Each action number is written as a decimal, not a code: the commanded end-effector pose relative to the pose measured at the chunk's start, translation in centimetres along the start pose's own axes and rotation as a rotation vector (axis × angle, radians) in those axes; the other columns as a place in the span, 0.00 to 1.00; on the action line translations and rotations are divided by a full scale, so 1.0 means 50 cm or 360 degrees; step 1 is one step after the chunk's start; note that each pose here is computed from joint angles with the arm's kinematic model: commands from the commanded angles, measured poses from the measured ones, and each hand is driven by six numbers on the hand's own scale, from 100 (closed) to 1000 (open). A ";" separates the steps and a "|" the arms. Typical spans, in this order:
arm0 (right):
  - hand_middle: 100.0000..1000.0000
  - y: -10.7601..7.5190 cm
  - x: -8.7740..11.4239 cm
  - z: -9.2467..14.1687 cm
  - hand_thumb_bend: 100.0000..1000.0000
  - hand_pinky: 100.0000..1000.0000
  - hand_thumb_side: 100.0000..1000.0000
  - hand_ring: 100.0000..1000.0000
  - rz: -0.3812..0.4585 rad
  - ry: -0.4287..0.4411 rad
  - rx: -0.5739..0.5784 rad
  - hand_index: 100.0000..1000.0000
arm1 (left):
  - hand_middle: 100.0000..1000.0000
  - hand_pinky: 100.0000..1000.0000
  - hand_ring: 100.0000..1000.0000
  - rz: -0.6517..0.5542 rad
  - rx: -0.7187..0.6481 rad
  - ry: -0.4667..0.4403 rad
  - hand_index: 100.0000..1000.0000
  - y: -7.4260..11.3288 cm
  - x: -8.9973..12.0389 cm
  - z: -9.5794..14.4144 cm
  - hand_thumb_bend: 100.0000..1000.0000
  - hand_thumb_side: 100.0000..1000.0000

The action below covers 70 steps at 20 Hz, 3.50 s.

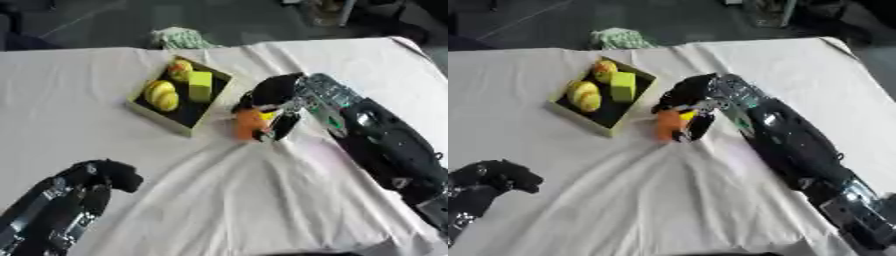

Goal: Pick up objects on the table and place them in the box.

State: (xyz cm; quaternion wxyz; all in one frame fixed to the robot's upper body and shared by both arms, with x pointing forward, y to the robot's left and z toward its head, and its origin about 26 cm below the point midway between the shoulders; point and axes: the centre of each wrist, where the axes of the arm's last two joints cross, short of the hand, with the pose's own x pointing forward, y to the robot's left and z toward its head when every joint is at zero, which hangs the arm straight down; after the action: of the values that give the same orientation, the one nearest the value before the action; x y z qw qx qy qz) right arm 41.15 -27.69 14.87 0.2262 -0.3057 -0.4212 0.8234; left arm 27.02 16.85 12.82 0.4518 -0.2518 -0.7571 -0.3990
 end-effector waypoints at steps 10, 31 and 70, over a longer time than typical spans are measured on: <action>0.56 -0.111 -0.023 0.048 0.00 0.42 0.30 0.42 -0.0017 -0.0013 -0.0398 0.84 | 0.58 0.72 0.73 -0.0034 0.0006 -0.0018 0.76 0.006 0.013 0.004 0.00 0.61; 0.58 -0.145 0.001 -0.099 0.00 0.44 0.33 0.43 -0.0040 -0.0047 -0.0336 0.85 | 0.58 0.72 0.73 -0.0023 -0.0024 -0.0054 0.76 0.005 0.016 -0.005 0.00 0.61; 0.95 -0.160 -0.011 -0.065 0.00 0.69 0.48 0.85 0.0270 -0.0021 -0.0461 1.00 | 0.58 0.71 0.72 -0.0019 -0.0008 -0.0043 0.76 0.005 0.015 -0.003 0.00 0.61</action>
State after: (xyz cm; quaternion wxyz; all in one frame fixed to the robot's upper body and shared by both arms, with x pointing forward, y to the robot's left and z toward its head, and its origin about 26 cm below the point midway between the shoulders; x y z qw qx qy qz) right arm 44.87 -21.04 18.10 0.1104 -0.3605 -0.5001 0.7796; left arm 27.06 16.78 12.91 0.4485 -0.2579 -0.7576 -0.3979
